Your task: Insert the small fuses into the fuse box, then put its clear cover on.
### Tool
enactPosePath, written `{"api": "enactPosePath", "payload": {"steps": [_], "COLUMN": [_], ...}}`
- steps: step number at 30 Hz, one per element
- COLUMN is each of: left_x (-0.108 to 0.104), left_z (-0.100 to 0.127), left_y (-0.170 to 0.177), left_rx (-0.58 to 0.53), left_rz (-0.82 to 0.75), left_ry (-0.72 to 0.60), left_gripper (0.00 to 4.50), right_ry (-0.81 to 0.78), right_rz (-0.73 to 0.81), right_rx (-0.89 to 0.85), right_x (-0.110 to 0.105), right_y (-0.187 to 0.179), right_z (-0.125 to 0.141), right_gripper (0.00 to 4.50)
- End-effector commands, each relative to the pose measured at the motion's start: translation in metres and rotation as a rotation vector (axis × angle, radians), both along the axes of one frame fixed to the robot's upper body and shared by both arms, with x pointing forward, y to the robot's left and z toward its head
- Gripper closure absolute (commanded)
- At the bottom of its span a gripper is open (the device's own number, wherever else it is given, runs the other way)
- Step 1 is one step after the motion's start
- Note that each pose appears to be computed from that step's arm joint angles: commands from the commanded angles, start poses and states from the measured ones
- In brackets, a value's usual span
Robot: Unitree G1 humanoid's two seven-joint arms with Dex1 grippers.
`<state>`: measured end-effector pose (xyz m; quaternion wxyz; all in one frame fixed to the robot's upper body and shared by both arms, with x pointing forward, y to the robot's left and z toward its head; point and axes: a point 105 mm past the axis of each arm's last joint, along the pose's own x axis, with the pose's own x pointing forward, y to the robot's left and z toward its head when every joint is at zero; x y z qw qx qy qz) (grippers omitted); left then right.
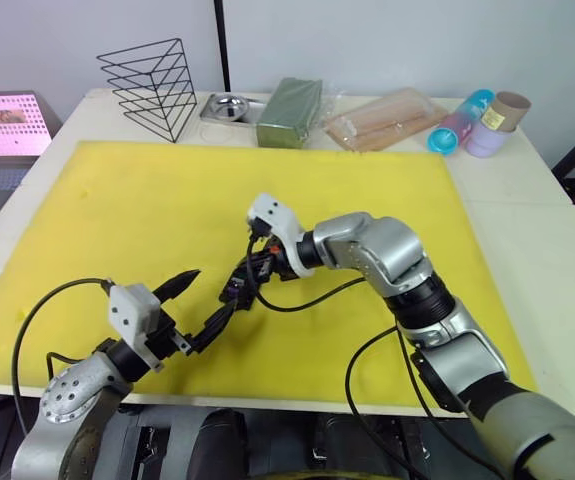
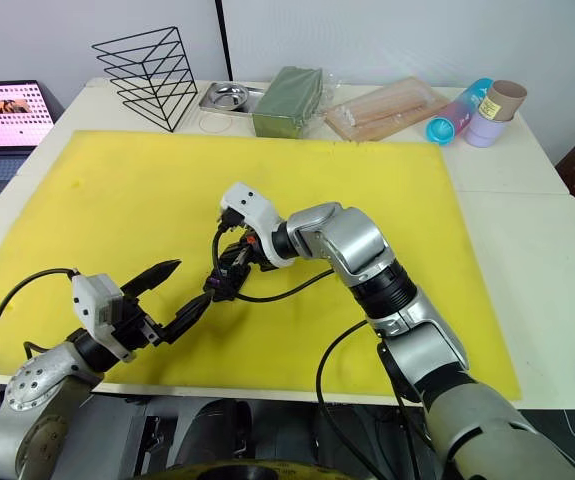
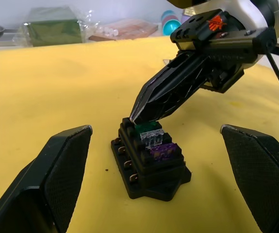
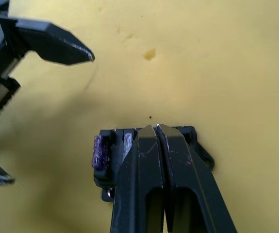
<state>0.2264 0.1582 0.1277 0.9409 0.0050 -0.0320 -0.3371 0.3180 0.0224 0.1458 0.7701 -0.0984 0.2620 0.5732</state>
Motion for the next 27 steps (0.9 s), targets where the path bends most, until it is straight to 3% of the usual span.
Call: {"api": "enactPosePath", "payload": {"steps": [1,14,20,27], "left_x": [-0.001,0.000,0.000,-0.001], "left_z": [0.007,0.007,0.007,0.005], "left_y": [-0.002,-0.004,-0.003,-0.003], "left_rx": [0.006,0.007,0.010,0.016], "left_rz": [-0.010,-0.017,-0.017,-0.021], "left_ry": [-0.036,-0.038,-0.036,-0.033], "left_gripper": [0.00,0.00,0.00,0.00], "right_ry": [0.030,0.303,0.196,0.077], "right_rz": [-0.019,-0.155,-0.106,0.038], "right_rx": [-0.014,0.072,0.043,0.160], "right_x": [0.001,0.002,0.001,-0.016], "right_y": [-0.001,-0.002,-0.001,0.011], "right_z": [-0.003,-0.007,-0.005,0.042], "right_gripper": [4.47,4.47,4.47,4.47]}}
